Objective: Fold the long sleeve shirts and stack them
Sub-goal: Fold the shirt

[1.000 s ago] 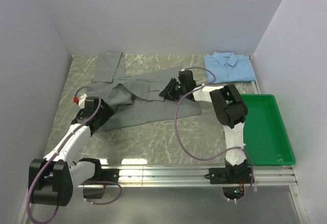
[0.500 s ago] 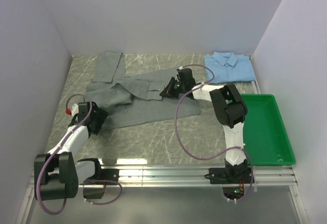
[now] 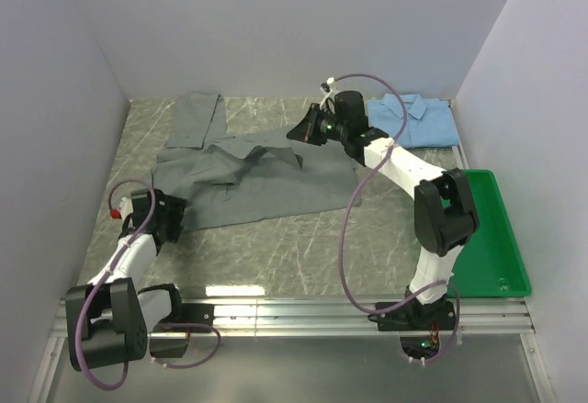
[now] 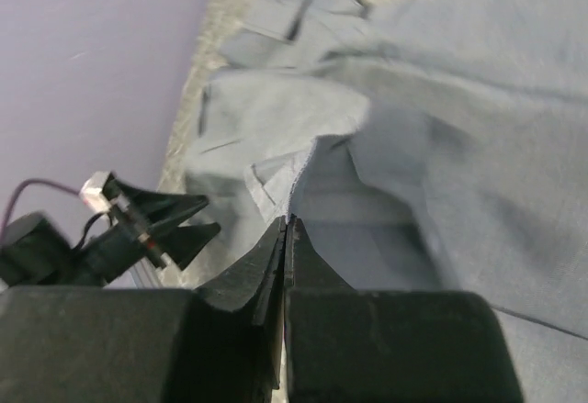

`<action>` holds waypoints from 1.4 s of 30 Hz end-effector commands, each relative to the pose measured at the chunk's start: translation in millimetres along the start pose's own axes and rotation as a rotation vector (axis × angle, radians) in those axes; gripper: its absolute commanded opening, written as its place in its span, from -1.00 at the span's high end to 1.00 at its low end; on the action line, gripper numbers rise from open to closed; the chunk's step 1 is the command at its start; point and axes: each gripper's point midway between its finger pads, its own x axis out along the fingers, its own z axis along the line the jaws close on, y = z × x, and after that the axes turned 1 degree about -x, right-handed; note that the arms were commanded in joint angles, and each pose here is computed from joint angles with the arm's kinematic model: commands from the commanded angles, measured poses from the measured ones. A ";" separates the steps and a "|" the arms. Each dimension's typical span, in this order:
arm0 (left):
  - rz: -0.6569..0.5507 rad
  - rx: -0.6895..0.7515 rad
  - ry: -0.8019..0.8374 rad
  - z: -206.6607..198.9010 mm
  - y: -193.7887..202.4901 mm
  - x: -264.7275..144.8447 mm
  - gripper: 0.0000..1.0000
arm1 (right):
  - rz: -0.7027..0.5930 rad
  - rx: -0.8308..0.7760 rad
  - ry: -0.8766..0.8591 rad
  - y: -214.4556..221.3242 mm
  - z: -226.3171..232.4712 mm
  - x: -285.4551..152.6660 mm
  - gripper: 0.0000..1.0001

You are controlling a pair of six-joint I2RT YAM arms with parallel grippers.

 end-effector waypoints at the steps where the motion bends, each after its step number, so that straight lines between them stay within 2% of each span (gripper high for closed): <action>1: 0.070 -0.048 -0.145 42.4 19.5 -0.7 -0.60 | -0.022 -0.140 -0.046 -16.5 32.0 -22.4 1.00; 6: 0.100 -0.077 -0.150 42.5 23.9 0.4 -0.58 | -0.014 -0.198 -0.047 -15.3 36.5 -33.2 1.00; 10: 0.151 -0.065 -0.108 24.9 27.5 -6.6 -0.61 | -0.009 -0.212 -0.056 -18.1 38.0 -29.5 1.00; 21: 0.100 0.186 0.044 -48.2 -7.1 -44.4 -0.59 | -0.064 -0.299 -0.128 -45.8 64.9 -20.3 1.00; 24: 0.095 0.219 0.059 -56.3 -10.3 -42.3 -0.46 | -0.083 -0.340 -0.149 -54.6 75.6 -19.5 1.00; 32: 0.197 0.266 0.064 -71.1 11.8 -13.6 -0.02 | -0.120 -0.438 -0.180 -67.8 99.4 -22.7 1.00; 36: 0.197 0.270 0.012 -68.6 18.4 4.0 0.03 | -0.128 -0.481 -0.202 -70.1 110.7 -24.5 1.00; 42: 0.183 0.220 0.027 -75.7 17.7 14.3 0.08 | -0.131 -0.557 -0.229 -70.1 129.0 -30.2 1.00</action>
